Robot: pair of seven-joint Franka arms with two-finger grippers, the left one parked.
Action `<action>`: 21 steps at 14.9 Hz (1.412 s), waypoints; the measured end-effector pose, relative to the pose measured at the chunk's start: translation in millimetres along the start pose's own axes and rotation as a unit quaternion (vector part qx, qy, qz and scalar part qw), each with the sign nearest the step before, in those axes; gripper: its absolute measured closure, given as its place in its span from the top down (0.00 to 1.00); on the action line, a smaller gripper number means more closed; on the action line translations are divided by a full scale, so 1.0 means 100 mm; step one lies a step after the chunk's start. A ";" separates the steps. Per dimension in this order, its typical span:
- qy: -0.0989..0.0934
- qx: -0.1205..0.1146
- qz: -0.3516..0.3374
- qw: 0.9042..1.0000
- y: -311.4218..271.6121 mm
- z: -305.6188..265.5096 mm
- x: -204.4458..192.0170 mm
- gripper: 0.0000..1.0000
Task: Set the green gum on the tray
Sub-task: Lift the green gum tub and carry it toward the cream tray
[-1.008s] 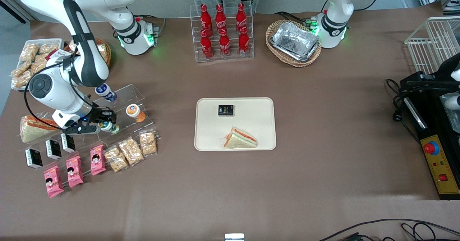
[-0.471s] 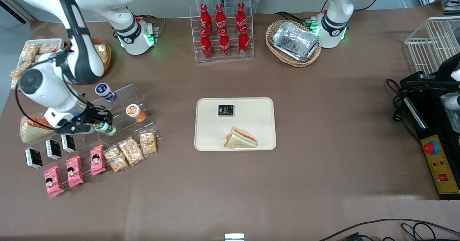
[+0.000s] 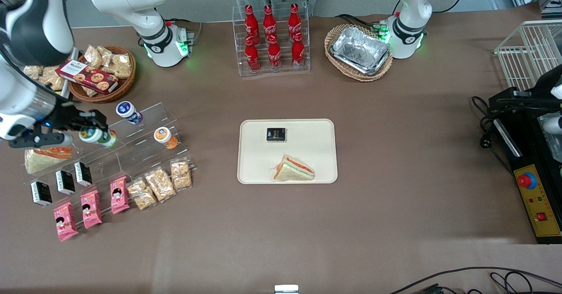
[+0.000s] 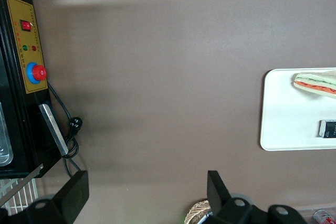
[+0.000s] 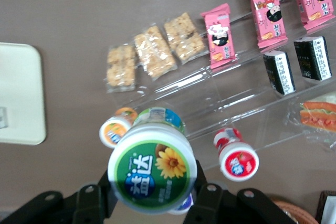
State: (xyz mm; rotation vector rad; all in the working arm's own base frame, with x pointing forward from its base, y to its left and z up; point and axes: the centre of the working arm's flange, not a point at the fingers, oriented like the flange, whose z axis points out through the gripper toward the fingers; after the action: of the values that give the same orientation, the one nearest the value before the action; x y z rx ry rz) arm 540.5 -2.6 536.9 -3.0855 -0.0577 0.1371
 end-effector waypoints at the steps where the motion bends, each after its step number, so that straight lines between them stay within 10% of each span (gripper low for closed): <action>1: -0.003 0.001 0.006 1.000 -0.14 -0.13 -0.01 0.56; 10: -0.027 0.018 0.106 0.994 -2.27 0.00 -0.23 0.56; 21: 0.013 0.014 0.126 0.992 -3.39 2.50 -0.68 0.56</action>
State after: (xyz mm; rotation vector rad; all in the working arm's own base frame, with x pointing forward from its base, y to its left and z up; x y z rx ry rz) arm 439.0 345.2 312.6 -3.0515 0.3338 0.1072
